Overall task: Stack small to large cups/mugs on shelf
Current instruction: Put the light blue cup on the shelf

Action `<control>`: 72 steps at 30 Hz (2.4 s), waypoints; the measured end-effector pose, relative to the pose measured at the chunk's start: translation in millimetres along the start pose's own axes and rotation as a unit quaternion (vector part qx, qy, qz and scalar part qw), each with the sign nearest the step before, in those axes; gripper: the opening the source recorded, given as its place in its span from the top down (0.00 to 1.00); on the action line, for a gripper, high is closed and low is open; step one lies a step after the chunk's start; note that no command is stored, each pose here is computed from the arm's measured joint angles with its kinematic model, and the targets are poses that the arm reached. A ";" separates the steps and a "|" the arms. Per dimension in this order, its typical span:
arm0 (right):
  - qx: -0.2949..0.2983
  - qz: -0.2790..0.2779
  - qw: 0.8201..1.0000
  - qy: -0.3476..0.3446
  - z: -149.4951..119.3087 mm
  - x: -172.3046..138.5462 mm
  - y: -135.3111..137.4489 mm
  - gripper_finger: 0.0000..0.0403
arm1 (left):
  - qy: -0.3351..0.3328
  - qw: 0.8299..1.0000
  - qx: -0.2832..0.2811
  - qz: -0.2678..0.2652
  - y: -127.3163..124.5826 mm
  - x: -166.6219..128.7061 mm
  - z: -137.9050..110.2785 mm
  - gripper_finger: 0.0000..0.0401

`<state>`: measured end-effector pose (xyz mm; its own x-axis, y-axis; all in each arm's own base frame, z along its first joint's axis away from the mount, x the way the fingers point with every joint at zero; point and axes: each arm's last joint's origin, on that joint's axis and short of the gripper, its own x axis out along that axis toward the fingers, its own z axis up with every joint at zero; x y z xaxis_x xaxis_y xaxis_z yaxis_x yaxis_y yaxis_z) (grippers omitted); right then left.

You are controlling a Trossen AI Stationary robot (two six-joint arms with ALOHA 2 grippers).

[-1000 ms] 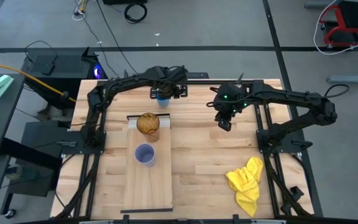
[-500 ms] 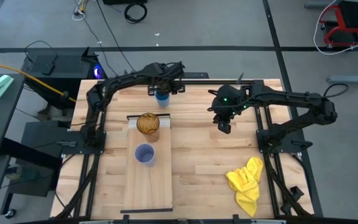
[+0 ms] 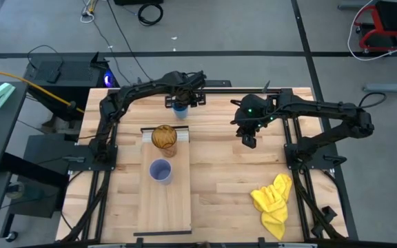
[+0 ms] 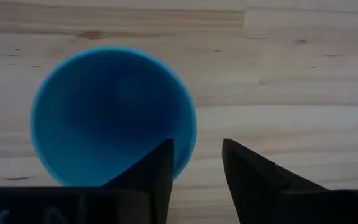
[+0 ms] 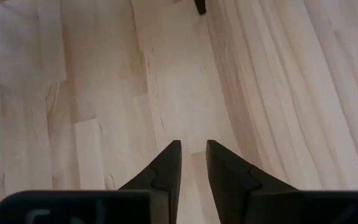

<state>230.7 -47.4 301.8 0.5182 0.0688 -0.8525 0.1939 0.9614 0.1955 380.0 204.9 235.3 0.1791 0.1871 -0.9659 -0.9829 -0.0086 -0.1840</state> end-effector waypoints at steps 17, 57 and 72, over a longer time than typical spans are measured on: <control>0.001 0.000 1.000 0.001 -0.1 0.1 0.2 0.80 | 0.027 1.000 -0.013 0.007 0.7 14.8 2.3 0.82; -0.005 0.001 1.000 -0.005 1.1 0.1 0.3 0.80 | 0.007 0.997 0.079 0.006 3.8 -119.3 8.7 0.97; -0.011 0.001 1.000 -0.004 0.8 0.2 0.3 0.80 | -0.052 0.997 0.048 -0.033 34.3 -172.0 19.1 0.97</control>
<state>231.5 -47.3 302.1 0.5250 0.0683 -0.8484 0.1744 0.9670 0.1857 314.6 191.1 398.6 0.2424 0.2859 -0.9271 -0.9698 0.0996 -0.2228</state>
